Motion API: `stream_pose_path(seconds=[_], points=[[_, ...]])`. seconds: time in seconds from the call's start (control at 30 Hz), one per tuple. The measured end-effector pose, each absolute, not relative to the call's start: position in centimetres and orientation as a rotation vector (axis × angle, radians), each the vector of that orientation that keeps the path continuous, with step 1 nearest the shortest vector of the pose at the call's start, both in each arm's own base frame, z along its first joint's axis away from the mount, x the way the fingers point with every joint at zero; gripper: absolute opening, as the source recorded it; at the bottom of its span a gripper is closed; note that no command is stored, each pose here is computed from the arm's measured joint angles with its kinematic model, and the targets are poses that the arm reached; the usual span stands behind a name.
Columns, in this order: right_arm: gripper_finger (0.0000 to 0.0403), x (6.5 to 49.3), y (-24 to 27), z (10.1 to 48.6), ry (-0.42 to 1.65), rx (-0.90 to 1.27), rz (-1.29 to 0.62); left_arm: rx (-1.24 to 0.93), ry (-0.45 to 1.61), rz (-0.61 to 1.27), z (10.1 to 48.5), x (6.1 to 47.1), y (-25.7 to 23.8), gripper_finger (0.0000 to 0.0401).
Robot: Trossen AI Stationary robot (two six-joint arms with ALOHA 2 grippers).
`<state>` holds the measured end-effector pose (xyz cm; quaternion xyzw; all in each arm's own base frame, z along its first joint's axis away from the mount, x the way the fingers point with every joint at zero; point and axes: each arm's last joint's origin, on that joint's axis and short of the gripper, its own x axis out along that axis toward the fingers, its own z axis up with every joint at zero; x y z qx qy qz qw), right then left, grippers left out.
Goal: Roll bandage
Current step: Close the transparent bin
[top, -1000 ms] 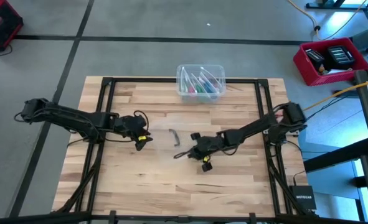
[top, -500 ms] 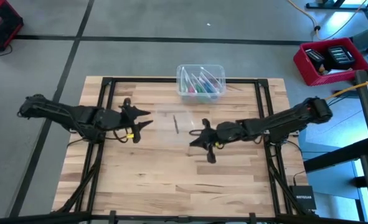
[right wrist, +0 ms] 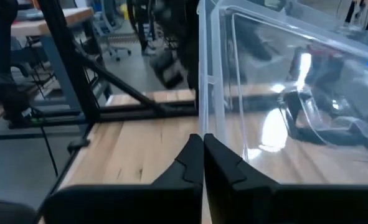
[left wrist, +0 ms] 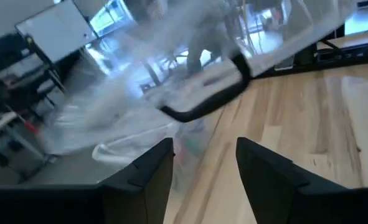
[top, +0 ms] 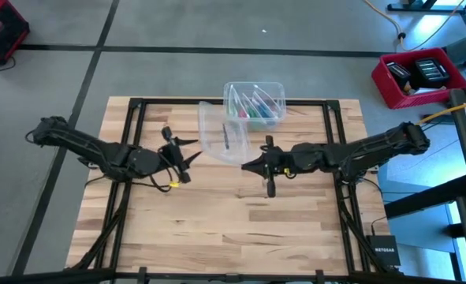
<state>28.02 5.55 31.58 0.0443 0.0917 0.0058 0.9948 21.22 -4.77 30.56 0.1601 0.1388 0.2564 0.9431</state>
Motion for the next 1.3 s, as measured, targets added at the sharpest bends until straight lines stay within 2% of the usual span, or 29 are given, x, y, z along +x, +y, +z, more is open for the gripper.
stream_pose_path(seconds=[0.3,0.5,0.8,1.03,1.3], points=[[0.0001,28.2,5.6,35.0,0.086,0.086,0.010,0.491,0.318,0.563,27.8,26.2,-4.7,0.0169],[0.0001,28.3,5.6,35.6,0.045,0.090,0.013,0.573,0.230,0.624,27.7,28.2,-4.4,0.0169],[0.0001,28.3,5.6,35.9,0.020,0.127,0.014,0.578,0.098,0.771,29.2,28.9,-2.7,0.0169],[0.0001,28.7,5.7,35.9,-0.007,0.156,0.024,0.591,0.032,0.643,29.3,29.3,-2.4,0.0169],[0.0001,29.3,5.9,35.5,-0.009,0.186,0.025,0.527,-0.013,0.693,29.7,29.2,-1.8,0.0169]])
